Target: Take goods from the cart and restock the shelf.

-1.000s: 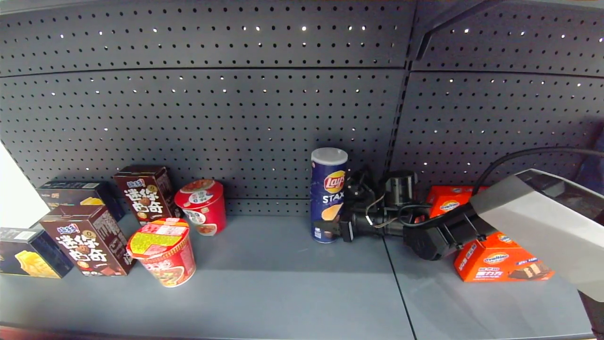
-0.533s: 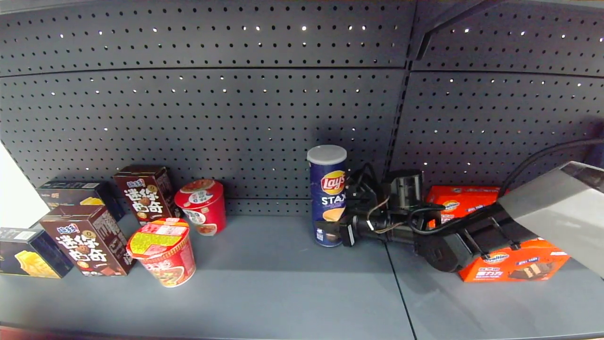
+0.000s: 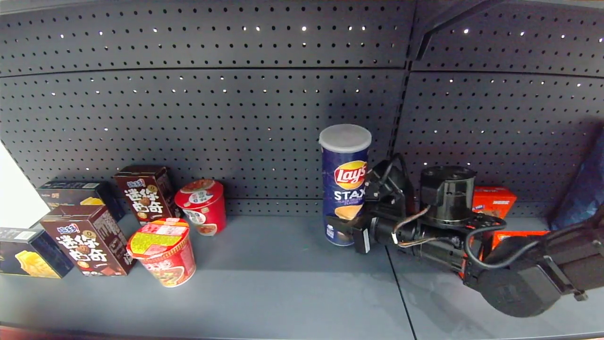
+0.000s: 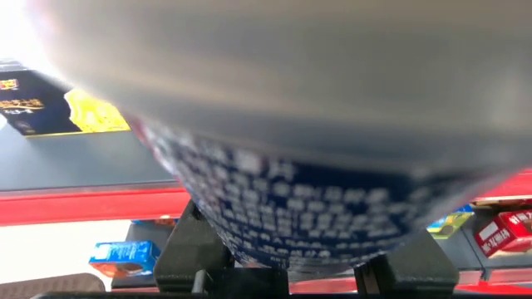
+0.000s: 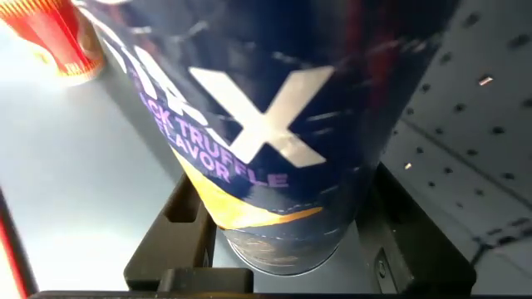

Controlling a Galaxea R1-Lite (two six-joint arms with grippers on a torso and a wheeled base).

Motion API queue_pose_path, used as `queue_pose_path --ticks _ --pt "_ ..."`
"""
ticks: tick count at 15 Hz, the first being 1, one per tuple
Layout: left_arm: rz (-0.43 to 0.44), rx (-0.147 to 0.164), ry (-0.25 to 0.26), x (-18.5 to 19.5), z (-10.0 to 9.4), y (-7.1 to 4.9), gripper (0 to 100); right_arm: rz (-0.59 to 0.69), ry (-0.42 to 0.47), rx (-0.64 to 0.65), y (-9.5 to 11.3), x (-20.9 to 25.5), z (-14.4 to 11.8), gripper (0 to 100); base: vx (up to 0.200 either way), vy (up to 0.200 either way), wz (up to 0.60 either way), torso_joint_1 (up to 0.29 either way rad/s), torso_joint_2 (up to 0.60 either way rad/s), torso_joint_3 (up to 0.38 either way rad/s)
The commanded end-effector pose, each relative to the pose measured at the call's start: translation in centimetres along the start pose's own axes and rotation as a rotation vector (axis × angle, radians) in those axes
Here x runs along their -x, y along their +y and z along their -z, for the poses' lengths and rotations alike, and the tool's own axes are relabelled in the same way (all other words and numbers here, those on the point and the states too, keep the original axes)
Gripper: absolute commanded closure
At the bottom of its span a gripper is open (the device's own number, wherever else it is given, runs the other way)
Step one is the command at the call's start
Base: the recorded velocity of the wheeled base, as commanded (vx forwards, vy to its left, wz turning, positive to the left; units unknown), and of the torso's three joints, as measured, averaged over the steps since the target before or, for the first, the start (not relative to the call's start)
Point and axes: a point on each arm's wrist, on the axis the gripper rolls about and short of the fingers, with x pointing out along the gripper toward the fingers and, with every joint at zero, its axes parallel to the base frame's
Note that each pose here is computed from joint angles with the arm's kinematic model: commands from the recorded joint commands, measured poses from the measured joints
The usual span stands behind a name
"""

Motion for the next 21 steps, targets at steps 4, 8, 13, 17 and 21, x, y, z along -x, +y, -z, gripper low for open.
queue_pose_path --ticks 4,8,13,17,21 --pt "-0.052 -0.024 -0.039 0.5 -1.1 0.0 100 0.046 -0.01 -0.063 3.4 4.3 2.6 100 0.0 0.0 0.0 0.0 0.0 0.0" --pt "-0.074 -0.028 -0.039 0.5 -1.2 0.0 100 0.041 -0.012 -0.076 3.6 5.1 3.5 100 0.0 0.0 0.0 0.0 0.0 0.0" --pt "-0.094 -0.025 -0.046 0.7 -1.2 0.0 100 -0.009 0.033 -0.077 5.2 5.9 4.6 100 0.0 0.0 0.0 0.0 0.0 0.0" --pt "-0.094 -0.026 -0.041 0.6 -1.1 0.0 100 -0.018 0.036 -0.089 5.6 6.3 5.7 100 0.0 0.0 0.0 0.0 0.0 0.0" --pt "-0.092 -0.026 -0.045 0.6 -1.2 0.0 100 -0.03 0.053 -0.085 6.0 6.4 6.8 100 0.0 0.0 0.0 0.0 0.0 0.0"
